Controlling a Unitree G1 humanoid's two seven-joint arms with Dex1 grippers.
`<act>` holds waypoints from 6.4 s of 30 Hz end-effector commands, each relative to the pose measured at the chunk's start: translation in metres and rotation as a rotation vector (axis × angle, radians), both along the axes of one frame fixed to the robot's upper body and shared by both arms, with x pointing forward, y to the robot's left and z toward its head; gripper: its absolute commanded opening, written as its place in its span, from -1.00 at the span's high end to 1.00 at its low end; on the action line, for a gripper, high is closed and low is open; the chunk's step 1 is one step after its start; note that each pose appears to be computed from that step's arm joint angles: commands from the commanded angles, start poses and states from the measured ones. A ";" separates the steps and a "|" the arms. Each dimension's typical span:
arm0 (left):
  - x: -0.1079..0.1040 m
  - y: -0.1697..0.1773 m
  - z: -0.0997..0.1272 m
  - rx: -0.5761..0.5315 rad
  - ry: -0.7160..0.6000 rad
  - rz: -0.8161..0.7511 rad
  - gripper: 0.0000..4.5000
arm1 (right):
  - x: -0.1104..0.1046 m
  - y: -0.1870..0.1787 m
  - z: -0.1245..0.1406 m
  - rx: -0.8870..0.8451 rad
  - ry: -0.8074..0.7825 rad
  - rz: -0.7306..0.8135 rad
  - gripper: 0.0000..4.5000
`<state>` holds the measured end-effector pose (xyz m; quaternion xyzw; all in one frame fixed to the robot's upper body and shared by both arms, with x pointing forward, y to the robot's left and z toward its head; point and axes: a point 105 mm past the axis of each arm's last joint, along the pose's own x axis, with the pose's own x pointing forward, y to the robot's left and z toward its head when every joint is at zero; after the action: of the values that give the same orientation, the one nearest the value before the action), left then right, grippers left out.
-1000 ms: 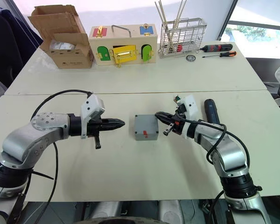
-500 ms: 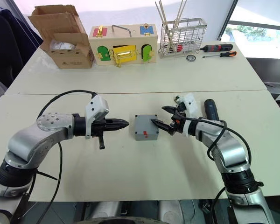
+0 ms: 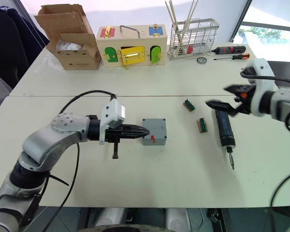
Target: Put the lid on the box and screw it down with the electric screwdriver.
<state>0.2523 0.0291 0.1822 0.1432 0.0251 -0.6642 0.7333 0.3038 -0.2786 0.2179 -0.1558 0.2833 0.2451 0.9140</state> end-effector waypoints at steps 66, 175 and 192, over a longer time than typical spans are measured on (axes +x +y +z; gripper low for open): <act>0.063 0.037 0.013 -0.074 -0.006 0.183 1.00 | 0.010 0.045 0.133 0.585 -0.856 0.045 0.16; 0.052 0.009 -0.068 0.180 0.013 0.102 1.00 | 0.007 0.176 -0.094 0.371 -0.545 0.081 0.16; 0.074 0.045 0.007 -0.173 0.063 0.313 1.00 | -0.013 0.155 0.089 0.414 -0.771 0.210 0.16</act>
<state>0.3279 0.0735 0.1592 0.0561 0.0605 -0.5473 0.8328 0.3034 -0.1306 0.3025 -0.0763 -0.1476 0.2858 0.9438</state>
